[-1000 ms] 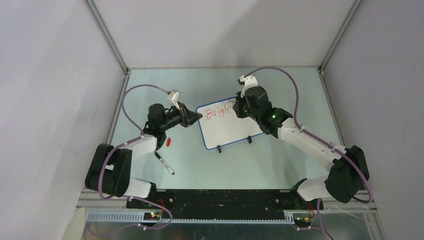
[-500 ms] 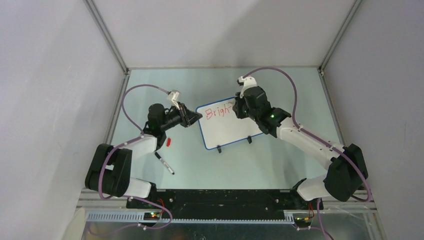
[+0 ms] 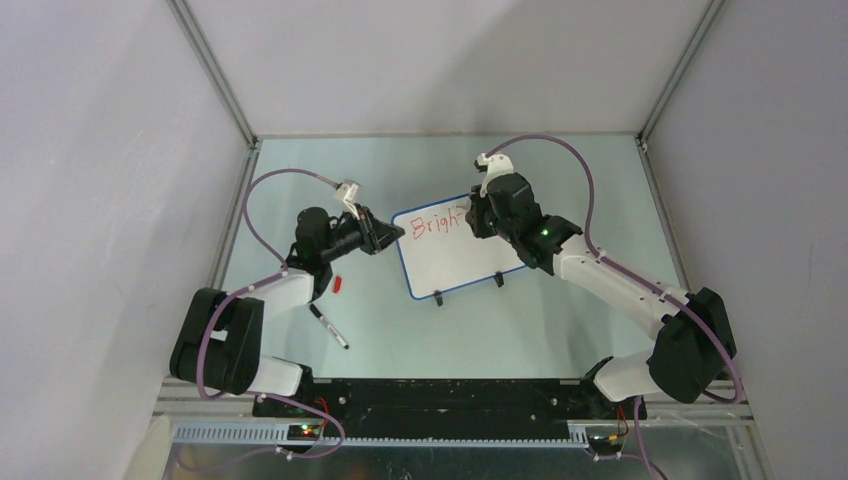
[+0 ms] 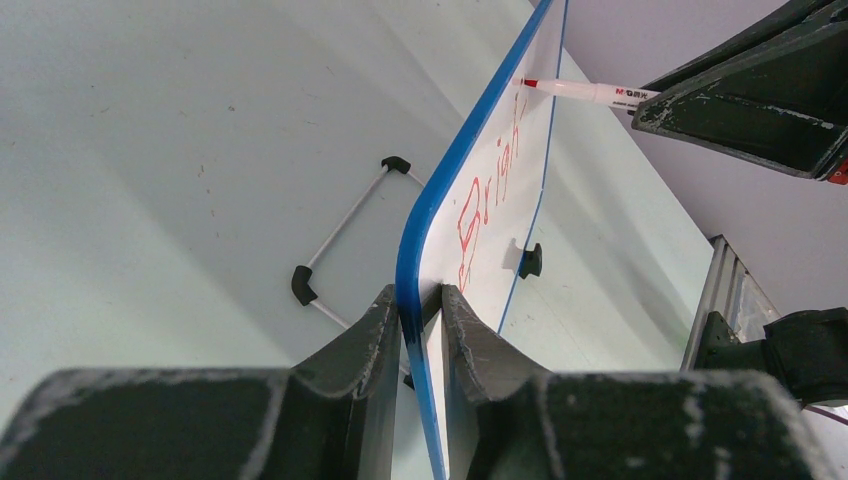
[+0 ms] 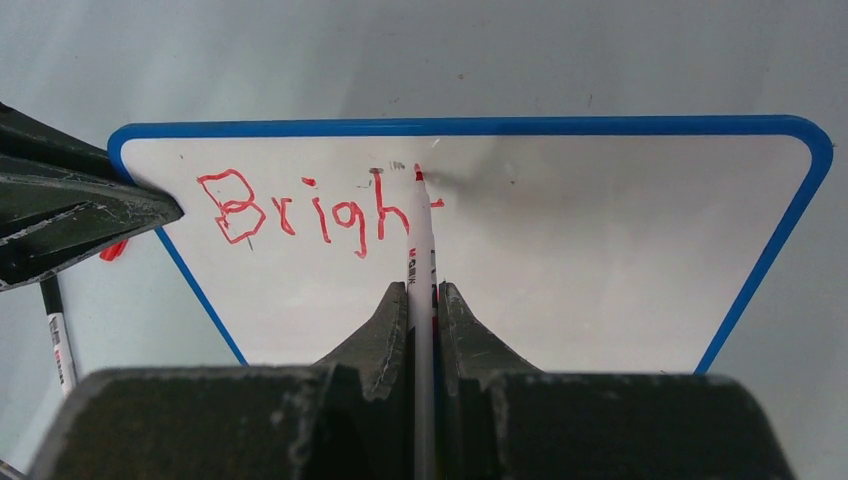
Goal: Write a sentence on the whiteboard
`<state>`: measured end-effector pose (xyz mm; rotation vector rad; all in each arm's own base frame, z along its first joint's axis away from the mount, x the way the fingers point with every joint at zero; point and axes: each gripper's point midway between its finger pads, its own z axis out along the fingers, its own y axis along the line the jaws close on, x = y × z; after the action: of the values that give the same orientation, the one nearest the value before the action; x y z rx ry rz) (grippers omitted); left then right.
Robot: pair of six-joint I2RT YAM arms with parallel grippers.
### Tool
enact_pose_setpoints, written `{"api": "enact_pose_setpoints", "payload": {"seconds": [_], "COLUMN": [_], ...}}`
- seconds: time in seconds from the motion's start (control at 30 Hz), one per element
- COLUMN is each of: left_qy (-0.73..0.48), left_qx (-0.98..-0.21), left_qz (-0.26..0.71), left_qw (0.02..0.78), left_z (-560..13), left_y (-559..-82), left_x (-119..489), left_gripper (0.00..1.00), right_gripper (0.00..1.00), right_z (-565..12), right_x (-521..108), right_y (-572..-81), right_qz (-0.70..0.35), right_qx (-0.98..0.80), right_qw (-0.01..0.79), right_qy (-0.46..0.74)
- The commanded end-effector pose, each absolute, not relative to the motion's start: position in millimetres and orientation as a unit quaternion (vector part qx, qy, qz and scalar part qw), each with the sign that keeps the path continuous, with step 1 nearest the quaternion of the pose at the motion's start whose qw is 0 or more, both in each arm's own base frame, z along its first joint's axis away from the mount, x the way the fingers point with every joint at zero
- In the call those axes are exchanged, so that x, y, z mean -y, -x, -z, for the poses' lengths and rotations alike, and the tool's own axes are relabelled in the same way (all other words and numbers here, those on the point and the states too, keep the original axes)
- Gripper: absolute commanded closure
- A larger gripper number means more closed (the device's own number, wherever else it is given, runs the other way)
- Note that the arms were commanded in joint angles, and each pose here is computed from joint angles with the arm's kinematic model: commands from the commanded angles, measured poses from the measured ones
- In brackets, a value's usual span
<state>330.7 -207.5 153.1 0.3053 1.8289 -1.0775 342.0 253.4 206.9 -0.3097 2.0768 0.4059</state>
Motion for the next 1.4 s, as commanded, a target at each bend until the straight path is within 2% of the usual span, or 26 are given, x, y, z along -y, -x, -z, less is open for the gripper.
{"api": "enact_pose_setpoints", "payload": {"seconds": [0.0, 0.8, 1.37], "left_qy": [-0.153, -0.152, -0.153], "left_qx": [-0.726, -0.726, -0.726], "left_qz": [0.437, 0.437, 0.437], "left_qw": [0.508, 0.509, 0.509], "left_z": [-175.9, -175.8, -176.5], "left_y": [-334.9, -334.6, -334.4], "left_x": [210.8, 210.3, 210.7], "left_gripper": [0.76, 0.76, 0.76], "right_gripper": [1.0, 1.0, 1.0], "right_z": [-210.7, -185.6, -196.7], "right_x": [-246.4, -237.9, -233.7], "right_y": [-340.9, -322.2, -328.2], "right_qz": [-0.159, -0.144, -0.143], "right_qx": [-0.851, -0.864, -0.855], "right_qw": [0.486, 0.466, 0.485], "right_qy": [0.116, 0.122, 0.115]}}
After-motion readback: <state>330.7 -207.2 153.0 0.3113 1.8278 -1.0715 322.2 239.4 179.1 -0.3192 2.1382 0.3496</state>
